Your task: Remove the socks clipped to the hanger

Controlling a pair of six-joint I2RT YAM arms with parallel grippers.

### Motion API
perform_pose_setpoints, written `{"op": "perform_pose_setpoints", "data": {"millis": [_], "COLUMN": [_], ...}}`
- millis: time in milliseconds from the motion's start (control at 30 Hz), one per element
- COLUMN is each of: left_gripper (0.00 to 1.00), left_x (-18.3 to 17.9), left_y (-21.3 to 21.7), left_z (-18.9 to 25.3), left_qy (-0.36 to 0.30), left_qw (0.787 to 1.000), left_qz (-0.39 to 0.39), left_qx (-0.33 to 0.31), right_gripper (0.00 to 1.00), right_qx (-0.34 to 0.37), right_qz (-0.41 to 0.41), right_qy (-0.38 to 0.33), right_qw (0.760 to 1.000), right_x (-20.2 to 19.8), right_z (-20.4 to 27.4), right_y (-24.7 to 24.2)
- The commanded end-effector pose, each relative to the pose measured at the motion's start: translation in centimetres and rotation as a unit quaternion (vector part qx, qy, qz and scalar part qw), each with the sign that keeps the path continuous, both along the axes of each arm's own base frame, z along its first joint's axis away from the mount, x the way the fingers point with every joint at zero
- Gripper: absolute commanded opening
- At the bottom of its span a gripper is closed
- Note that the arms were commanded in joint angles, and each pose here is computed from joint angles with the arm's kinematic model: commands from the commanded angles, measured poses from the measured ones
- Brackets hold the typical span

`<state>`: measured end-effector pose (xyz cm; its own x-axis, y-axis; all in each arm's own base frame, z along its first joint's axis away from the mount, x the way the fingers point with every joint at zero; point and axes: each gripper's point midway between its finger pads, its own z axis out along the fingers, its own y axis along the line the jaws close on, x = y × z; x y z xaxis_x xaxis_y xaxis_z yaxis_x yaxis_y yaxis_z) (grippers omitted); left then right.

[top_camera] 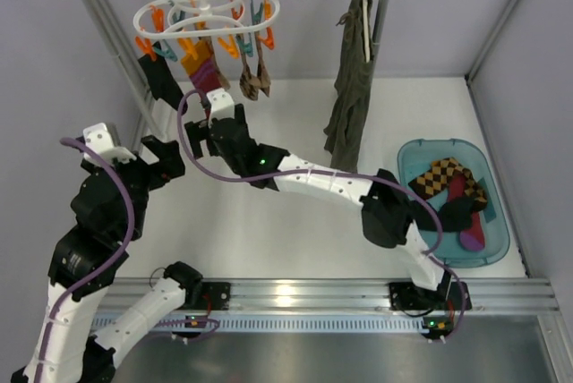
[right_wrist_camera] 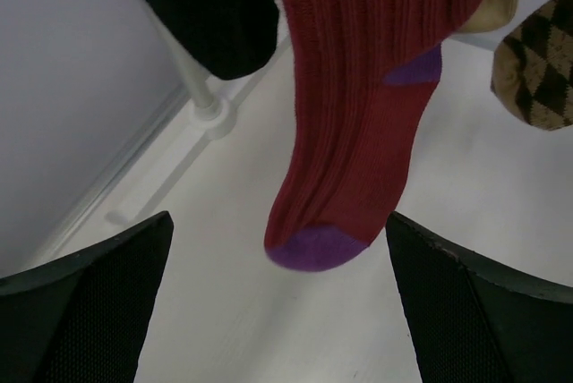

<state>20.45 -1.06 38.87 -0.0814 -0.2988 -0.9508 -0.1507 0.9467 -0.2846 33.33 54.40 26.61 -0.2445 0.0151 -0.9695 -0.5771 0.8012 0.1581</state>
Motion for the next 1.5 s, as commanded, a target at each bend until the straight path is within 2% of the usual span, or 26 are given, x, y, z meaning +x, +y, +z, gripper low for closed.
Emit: {"op": "perform_pose_setpoints", "data": {"millis": [0,33,167,367,500,567,667,700,733,800,833,900,933,967,1033,1067,1233,1300,1467], "left_gripper": [0.98,0.98,0.98,0.98,0.98,0.98,0.98,0.98,0.98,0.98,0.98,0.99,0.99,0.98,0.98,0.99,0.98,0.98,0.96], "left_x": [-0.7,-0.7,-0.7,-0.1,0.2,0.5,1.1,1.1,1.6,1.6,2.1,2.3,3.2,3.6,5.1,5.8,10.4,11.1,13.1], "left_y": [0.5,0.5,0.0,-0.8,-0.7,-0.8,-1.4,-1.6,-1.9,-2.4,-2.9,-3.7,-4.4,-4.7,-5.7,-5.9,-7.3,-7.2,-6.3], "left_z": [2.0,2.1,2.1,1.9,1.7,1.7,1.9,2.5,2.7,4.3,4.7,6.9,7.1,7.5,8.6,8.9,10.5,12.4,13.4], "left_qy": [-0.027,-0.028,-0.027,-0.018,-0.012,-0.009,-0.004,-0.009,-0.006,-0.018,-0.016,-0.033,-0.026,-0.026,-0.025,-0.023,-0.014,-0.03,-0.033], "left_qw": [1.0,1.0,0.999,0.999,1.0,1.0,0.999,0.999,0.999,0.999,0.998,0.997,0.997,0.996,0.996,0.997,0.998,0.999,0.999], "left_qz": [-0.003,-0.004,-0.017,-0.031,-0.025,-0.024,-0.033,-0.036,-0.038,-0.051,-0.056,-0.073,-0.076,-0.08,-0.083,-0.079,-0.053,-0.041,0.011], "left_qx": [0.0,0.0,-0.001,0.005,0.014,0.017,0.019,0.017,0.016,0.005,0.002,-0.013,-0.011,-0.012,-0.013,-0.012,0.01,0.011,0.027], "right_gripper": [0.97,0.94,0.86,0.79,0.7,0.69,0.47,0.29,0.22,0.19,0.16,0.07,0.05,0.04,0.03,0.03,0.02,0.0,0.0], "right_qx": [0.012,0.026,0.024,0.02,0.035,0.031,0.029,0.028,0.024,0.039,0.034,0.057,0.048,0.075,0.077,0.092,0.092,0.096,0.091], "right_qz": [-0.097,-0.123,-0.174,-0.165,-0.166,-0.158,-0.153,-0.15,-0.147,-0.139,-0.133,-0.111,-0.101,-0.096,-0.063,-0.056,-0.04,-0.028,-0.005], "right_qy": [-0.059,-0.069,-0.086,-0.114,-0.131,-0.134,-0.136,-0.136,-0.135,-0.143,-0.14,-0.144,-0.132,-0.138,-0.124,-0.129,-0.116,-0.115,-0.106], "right_qw": [0.993,0.99,0.981,0.979,0.977,0.978,0.978,0.979,0.979,0.979,0.981,0.982,0.985,0.983,0.987,0.986,0.988,0.988,0.99], "right_x": [4.1,5.0,7.8,10.9,11.4,11.1,11.1,10.9,10.7,9.1,8.4,6.4,5.7,4.9,3.3,2.7,0.4,-0.6,-2.4], "right_z": [1.7,2.7,1.3,1.3,2.6,2.0,2.1,2.3,1.5,3.1,2.0,4.2,2.6,4.8,3.1,4.6,4.4,5.4,6.2], "right_y": [-0.2,-0.7,-1.9,-1.4,-2.0,-2.1,-2.1,-2.2,-2.3,-2.6,-2.8,-3.1,-3.4,-4.2,-4.3,-4.9,-6.8,-7.4,-8.5]}}
